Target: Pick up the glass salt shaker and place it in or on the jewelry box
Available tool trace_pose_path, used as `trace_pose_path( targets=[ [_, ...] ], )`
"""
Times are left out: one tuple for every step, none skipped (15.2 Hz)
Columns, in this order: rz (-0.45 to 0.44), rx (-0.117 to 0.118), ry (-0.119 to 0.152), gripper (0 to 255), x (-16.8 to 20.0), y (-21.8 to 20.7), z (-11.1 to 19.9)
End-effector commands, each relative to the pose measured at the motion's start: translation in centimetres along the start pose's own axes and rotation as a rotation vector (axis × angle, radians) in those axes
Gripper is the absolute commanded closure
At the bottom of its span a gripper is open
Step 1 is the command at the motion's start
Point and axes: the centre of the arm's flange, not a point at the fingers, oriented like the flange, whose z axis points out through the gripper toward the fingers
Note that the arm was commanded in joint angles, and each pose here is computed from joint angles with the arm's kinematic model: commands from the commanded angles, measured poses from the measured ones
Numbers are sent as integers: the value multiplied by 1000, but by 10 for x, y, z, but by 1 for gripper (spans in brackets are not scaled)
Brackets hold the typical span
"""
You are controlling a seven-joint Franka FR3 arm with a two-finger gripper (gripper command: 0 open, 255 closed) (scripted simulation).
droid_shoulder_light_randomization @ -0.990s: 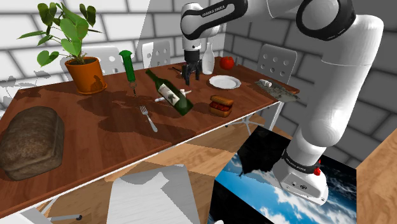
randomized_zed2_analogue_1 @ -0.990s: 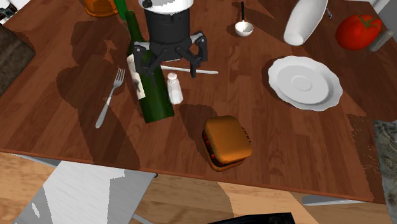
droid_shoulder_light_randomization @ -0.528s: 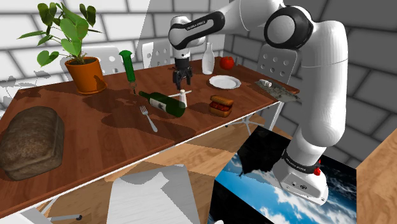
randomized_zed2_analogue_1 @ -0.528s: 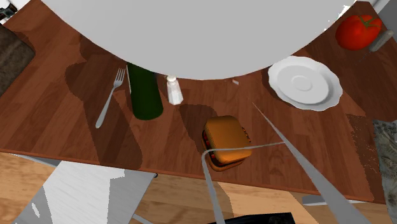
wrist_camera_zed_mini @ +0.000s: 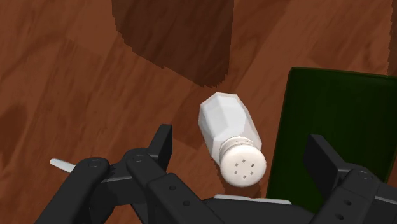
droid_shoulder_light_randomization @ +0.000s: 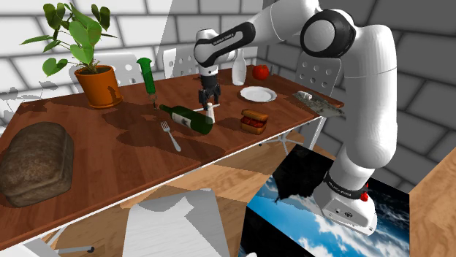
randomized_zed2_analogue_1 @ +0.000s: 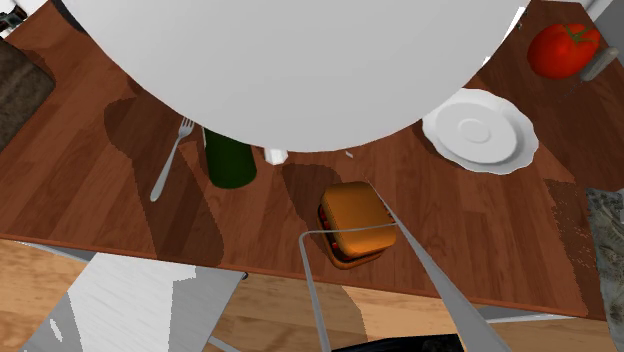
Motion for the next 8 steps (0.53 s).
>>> trace_pose_path(
  targets=[
    [0,0,0,0,0,0,2],
    [0,0,0,0,0,0,2],
    [0,0,0,0,0,0,2],
    [0,0,0,0,0,0,2],
    [0,0,0,0,0,0,2],
    [0,0,0,0,0,0,2],
    [0,0,0,255,0,0,2],
    [0,0,0,255,0,0,2]
  ],
)
